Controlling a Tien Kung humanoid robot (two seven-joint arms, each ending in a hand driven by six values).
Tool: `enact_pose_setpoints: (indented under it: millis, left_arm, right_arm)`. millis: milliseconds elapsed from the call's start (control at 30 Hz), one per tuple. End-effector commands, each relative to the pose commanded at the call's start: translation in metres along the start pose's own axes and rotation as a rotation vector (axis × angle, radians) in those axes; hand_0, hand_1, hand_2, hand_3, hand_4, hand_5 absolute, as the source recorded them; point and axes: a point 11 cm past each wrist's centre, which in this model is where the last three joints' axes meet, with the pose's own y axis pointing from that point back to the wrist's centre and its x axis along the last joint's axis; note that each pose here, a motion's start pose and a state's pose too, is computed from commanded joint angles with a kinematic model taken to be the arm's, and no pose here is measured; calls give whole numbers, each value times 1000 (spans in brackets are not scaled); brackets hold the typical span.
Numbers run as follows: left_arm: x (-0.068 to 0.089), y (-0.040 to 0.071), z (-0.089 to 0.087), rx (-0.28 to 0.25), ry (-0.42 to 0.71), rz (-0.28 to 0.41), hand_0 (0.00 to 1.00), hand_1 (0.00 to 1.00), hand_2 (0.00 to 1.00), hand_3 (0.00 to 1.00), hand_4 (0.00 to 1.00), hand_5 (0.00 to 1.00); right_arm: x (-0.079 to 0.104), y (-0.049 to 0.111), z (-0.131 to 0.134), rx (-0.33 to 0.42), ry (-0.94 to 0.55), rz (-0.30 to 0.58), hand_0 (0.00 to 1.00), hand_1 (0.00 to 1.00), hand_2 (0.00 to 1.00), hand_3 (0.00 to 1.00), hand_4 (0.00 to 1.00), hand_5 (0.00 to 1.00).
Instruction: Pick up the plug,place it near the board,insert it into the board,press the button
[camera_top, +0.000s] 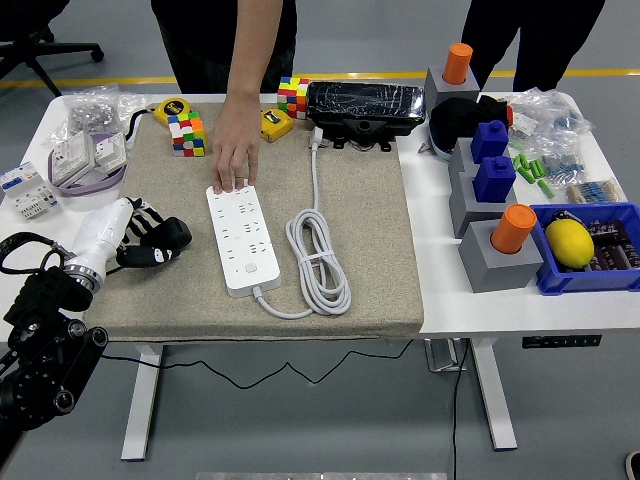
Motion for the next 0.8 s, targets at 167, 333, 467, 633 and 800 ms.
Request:
enact_pose_setpoints:
  millis: [167,333,467,633,800]
  left_arm:
    - [1,0,1,-3,-8,5,284,389,451,520,868,75]
    - [3,-1,3,-3,-21,14,272,327,416,523,823,36]
    - [2,-1,4,-4,-25,16,268,319,422,529,798,2]
    - [2,-1,5,-6,-32,19,268,319,422,529,798,2]
    - [5,-1,7,-13,-40,28,261,304,413,532,774,2]
  right_arm:
    - [0,0,-1,3,-3,1,831,806,780,810,998,998]
    - [0,0,-1,3,-4,1,831,806,780,813,998,998]
    - [0,0,-1,4,-6,-1,831,806,780,811,998,998]
    - [0,0,-1,4,-8,0,831,806,780,811,998,998]
    - [1,0,-1,4,-9,1,832,806,780,811,998,998]
